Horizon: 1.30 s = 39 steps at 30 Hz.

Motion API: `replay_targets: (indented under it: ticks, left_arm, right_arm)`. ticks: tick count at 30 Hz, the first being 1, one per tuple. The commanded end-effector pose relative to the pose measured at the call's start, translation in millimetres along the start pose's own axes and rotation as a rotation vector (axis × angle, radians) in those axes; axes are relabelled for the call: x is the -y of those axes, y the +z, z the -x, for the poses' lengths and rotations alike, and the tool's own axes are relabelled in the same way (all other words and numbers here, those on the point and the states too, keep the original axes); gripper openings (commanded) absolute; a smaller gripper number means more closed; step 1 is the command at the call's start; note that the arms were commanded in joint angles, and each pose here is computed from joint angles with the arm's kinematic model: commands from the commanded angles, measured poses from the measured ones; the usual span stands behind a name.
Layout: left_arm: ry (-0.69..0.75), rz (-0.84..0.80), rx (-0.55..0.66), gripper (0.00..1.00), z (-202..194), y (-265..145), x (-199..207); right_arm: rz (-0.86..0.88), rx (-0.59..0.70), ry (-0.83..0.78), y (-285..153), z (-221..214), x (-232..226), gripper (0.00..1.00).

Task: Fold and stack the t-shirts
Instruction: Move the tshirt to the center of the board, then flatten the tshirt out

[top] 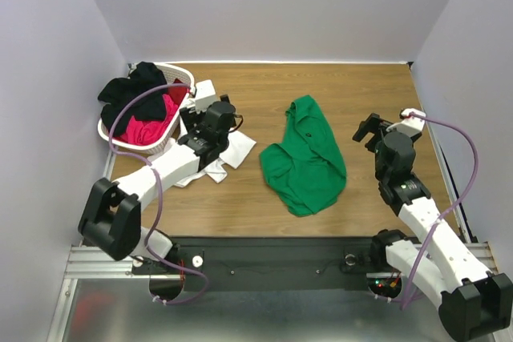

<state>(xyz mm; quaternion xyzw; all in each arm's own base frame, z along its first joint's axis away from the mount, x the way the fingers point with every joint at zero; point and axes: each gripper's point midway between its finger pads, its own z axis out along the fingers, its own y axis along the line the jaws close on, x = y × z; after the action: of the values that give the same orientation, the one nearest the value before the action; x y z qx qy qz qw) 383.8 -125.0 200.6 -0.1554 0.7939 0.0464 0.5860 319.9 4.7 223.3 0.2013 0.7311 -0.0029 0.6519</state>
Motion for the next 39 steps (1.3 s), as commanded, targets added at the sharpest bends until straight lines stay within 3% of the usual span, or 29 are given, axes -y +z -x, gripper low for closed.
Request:
replay_targets:
  ticks: [1, 7, 16, 19, 21, 22, 23, 26, 31, 32, 35, 39]
  left_arm:
    - [0.017, 0.079, -0.086, 0.99, -41.1, 17.5, -19.9]
    - [0.065, 0.148, -0.152, 0.99, -69.7, 47.1, -36.7]
    - [0.116, 0.102, -0.291, 0.96, -117.7, 69.0, -35.3]
    - [0.129, 0.074, -0.317, 0.78, -125.0, 70.0, -31.9]
    - [0.129, 0.058, -0.331, 0.4, -129.2, 70.5, -31.6]
    - [0.125, 0.057, -0.327, 0.06, -128.2, 69.8, -31.8]
    - [0.122, 0.061, -0.322, 0.0, -127.3, 68.8, -33.5]
    - [0.088, 0.048, -0.258, 0.0, -97.0, 62.0, -31.9]
    - [-0.093, -0.03, -0.037, 0.0, 19.0, 34.0, -31.0]
    - [-0.143, -0.05, 0.039, 0.0, 56.8, 21.4, -32.7]
    - [-0.223, -0.033, 0.194, 0.0, 130.1, 2.4, -54.0]
    - [-0.266, 0.078, 0.323, 0.0, 194.4, -9.3, -94.5]
  right_arm:
    - [0.025, 0.06, 0.047, -4.3, 21.9, -5.3, 1.0]
    - [0.033, 0.096, 0.055, -11.7, 32.3, -3.3, 1.0]
    - [0.037, 0.104, 0.055, -14.0, 34.3, -2.7, 1.0]
    - [0.041, 0.11, 0.059, -15.1, 36.5, -3.2, 1.0]
    - [0.039, 0.115, 0.06, -16.0, 37.6, -2.4, 1.0]
    - [0.039, 0.115, 0.058, -16.0, 37.3, -2.2, 1.0]
    - [0.038, 0.115, 0.058, -15.9, 37.3, -2.0, 1.0]
    - [0.036, 0.113, 0.058, -15.8, 36.4, -1.4, 1.0]
    - [0.031, 0.099, 0.05, -12.8, 32.4, -2.1, 1.0]
    - [0.022, 0.098, 0.05, -11.7, 31.7, -0.5, 1.0]
    - [0.029, 0.085, 0.048, -9.8, 28.0, -2.8, 1.0]
    - [0.03, 0.069, 0.04, -6.6, 23.9, -4.4, 1.0]
